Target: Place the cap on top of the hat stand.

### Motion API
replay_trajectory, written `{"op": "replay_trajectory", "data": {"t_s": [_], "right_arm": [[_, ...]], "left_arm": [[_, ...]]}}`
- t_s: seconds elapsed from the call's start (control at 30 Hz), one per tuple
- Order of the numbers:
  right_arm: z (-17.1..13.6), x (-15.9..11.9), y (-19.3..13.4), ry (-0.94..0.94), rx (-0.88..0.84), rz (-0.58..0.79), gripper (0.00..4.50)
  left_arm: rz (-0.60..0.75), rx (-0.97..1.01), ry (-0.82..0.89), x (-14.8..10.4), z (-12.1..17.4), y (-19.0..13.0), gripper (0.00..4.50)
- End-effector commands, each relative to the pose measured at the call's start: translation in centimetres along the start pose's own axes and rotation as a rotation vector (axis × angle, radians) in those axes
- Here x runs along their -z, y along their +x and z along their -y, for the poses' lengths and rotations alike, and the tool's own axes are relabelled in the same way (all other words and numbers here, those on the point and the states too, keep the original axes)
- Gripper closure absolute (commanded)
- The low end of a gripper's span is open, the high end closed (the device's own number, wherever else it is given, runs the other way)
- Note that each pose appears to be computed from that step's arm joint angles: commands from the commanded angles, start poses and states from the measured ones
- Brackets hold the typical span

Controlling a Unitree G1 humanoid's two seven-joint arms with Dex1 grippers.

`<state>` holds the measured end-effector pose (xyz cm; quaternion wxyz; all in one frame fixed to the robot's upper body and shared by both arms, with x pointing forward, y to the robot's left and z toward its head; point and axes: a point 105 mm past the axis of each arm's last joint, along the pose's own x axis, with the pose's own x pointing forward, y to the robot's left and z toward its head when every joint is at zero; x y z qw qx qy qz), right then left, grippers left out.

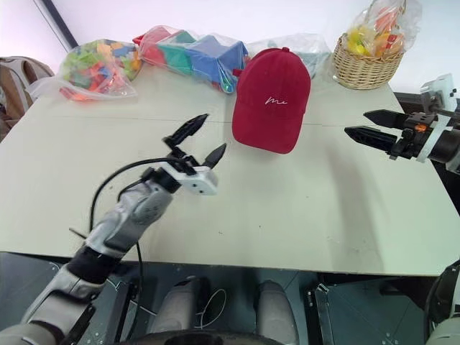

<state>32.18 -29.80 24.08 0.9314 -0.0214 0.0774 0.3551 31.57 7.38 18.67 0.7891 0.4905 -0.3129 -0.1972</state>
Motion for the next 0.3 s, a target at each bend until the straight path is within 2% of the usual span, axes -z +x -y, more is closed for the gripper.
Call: {"op": "replay_trajectory", "data": {"t_s": [0.03, 0.13, 0.17, 0.23, 0.3], "right_arm": [[0.9, -0.3, -1.4, -0.021, 0.036, -0.004, 0.00], [1.6, 0.1, -1.7, -0.011, 0.050, -0.010, 0.00], [1.8, 0.4, -1.8, -0.007, 0.055, -0.013, 0.00], [2.3, 0.8, -1.9, -0.002, 0.065, -0.019, 0.00], [2.8, 0.9, -1.7, 0.009, 0.076, -0.011, 0.00]], "left_arm": [[-0.152, 0.019, -0.290, 2.4, -2.7, -3.3, 0.04], [-0.251, 0.052, -0.428, 3.9, -3.5, -5.8, 0.04], [-0.316, 0.047, -0.514, 5.1, -3.9, -6.9, 0.04], [-0.392, 0.019, -0.574, 6.6, -5.0, -8.8, 0.04], [-0.497, -0.087, -0.629, 9.2, -7.4, -11.1, 0.04]]}}
